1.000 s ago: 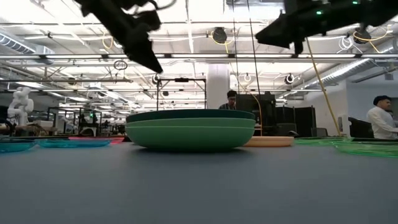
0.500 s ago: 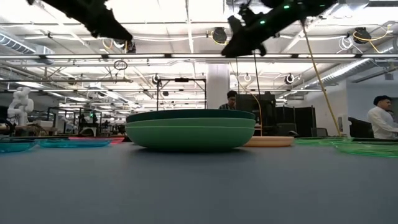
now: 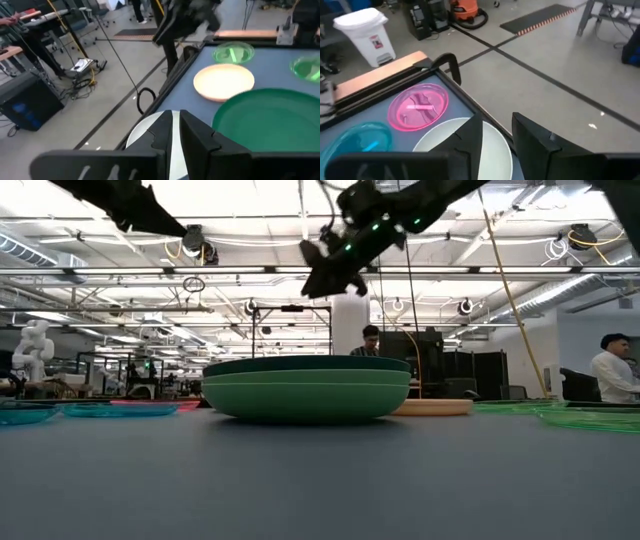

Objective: Stack plastic plates
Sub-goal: Stack the gray plate on top of the green plate

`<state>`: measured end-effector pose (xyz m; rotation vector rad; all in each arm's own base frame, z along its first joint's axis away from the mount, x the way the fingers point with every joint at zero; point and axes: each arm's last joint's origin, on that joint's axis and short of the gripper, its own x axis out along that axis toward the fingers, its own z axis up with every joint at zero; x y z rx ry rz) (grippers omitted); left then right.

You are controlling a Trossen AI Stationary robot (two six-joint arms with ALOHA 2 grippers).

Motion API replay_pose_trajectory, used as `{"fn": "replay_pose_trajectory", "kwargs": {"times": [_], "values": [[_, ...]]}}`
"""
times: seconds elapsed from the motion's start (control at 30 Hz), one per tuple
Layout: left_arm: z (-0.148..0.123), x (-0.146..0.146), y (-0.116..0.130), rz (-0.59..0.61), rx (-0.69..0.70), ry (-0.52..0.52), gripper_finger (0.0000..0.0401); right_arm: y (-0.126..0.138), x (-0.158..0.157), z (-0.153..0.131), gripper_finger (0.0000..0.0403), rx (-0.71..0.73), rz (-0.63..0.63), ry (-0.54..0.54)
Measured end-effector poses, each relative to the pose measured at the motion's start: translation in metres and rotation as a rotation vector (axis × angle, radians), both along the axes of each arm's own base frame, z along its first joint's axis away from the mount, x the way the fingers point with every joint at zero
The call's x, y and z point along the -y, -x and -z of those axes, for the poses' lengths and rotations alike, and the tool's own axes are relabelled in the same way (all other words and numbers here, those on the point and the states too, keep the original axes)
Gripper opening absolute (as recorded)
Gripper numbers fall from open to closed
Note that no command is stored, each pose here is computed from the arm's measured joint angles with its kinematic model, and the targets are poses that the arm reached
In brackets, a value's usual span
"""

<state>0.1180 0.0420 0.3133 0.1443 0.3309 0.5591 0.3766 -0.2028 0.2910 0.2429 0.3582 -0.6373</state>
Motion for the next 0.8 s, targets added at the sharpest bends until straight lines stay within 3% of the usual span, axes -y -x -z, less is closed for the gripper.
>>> {"fn": "replay_pose_trajectory", "kwargs": {"times": [0.2, 0.5, 0.6, 0.8], "values": [[0.001, 0.000, 0.001, -0.002, -0.011, 0.001, 0.0042, -0.024, 0.025, 0.031, 0.0098, -0.091, 0.069, -0.143], [0.000, 0.000, 0.000, -0.002, -0.003, -0.001, 0.0042, -0.029, 0.028, 0.090, 0.0101, -0.240, 0.206, -0.414], [0.000, 0.000, 0.000, -0.002, -0.003, -0.001, 0.0042, -0.031, 0.028, 0.102, 0.0112, -0.252, 0.193, -0.480], [0.000, 0.000, 0.000, -0.001, -0.002, -0.002, 0.0042, -0.034, 0.028, 0.105, 0.0146, -0.237, 0.170, -0.494]]}}
